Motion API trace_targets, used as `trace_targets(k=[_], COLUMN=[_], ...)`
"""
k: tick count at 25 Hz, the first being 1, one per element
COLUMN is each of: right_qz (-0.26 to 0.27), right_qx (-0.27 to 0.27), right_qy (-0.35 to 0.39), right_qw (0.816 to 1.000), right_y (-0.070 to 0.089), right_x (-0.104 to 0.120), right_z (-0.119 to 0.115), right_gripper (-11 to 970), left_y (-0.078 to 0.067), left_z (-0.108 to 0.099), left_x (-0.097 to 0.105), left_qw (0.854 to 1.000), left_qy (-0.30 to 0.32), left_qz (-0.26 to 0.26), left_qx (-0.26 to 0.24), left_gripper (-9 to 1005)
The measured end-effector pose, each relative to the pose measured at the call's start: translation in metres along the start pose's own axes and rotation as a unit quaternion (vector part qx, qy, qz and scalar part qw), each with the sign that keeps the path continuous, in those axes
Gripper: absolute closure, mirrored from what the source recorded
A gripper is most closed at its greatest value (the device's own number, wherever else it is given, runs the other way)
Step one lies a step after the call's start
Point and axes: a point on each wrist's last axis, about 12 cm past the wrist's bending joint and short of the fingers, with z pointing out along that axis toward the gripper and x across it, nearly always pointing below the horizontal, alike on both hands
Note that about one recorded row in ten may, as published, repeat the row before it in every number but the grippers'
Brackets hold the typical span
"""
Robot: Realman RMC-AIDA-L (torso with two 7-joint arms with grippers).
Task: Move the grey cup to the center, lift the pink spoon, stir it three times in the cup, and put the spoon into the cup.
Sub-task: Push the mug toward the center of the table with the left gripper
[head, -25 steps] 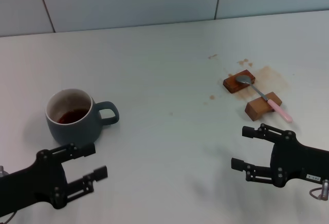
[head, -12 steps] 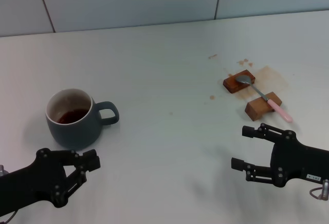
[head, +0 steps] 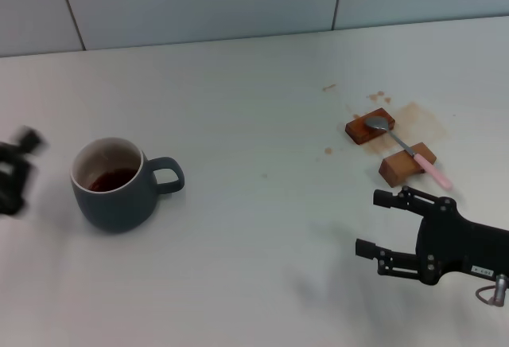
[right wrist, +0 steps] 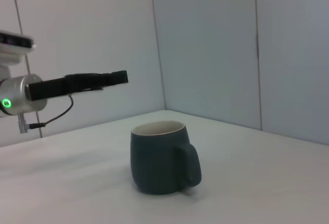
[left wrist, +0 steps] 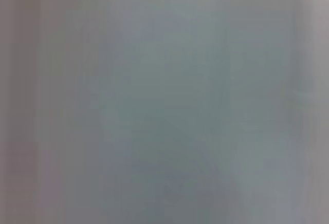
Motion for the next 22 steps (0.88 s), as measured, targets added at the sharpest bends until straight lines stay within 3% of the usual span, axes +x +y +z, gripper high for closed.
trace_targets(k=[3, 5, 6, 10, 14, 22], right_qz=[-0.001, -0.001, -0.002, -0.002, -0.002, -0.001], right_qx=[0.001, 0.001, 0.001, 0.001, 0.0, 0.003], right_qy=[-0.001, -0.002, -0.002, -0.002, -0.002, -0.006], right_qw=[1.0, 1.0, 1.0, 1.0, 1.0, 1.0], right_y=[-0.001, -0.001, -0.001, -0.002, -0.002, -0.002], right_x=[-0.001, -0.001, -0.001, -0.002, -0.002, -0.002], right_z=[0.001, 0.001, 0.001, 0.002, 0.002, 0.001], right_gripper=[169, 170, 171, 173, 176, 181], left_y=[0.008, 0.006, 0.0, -0.014, -0.031, -0.053], left_z=[-0.011, -0.012, -0.012, -0.004, 0.011, 0.034], left_x=[0.008, 0.012, 0.023, 0.037, 0.051, 0.063], left_qw=[0.991, 0.985, 0.966, 0.941, 0.924, 0.913], left_qy=[-0.012, -0.01, 0.008, 0.047, 0.091, 0.132], left_qz=[0.078, 0.108, 0.184, 0.27, 0.316, 0.328], left_qx=[-0.11, -0.137, -0.18, -0.198, -0.198, -0.205], left_gripper=[998, 998, 998, 998, 998, 997])
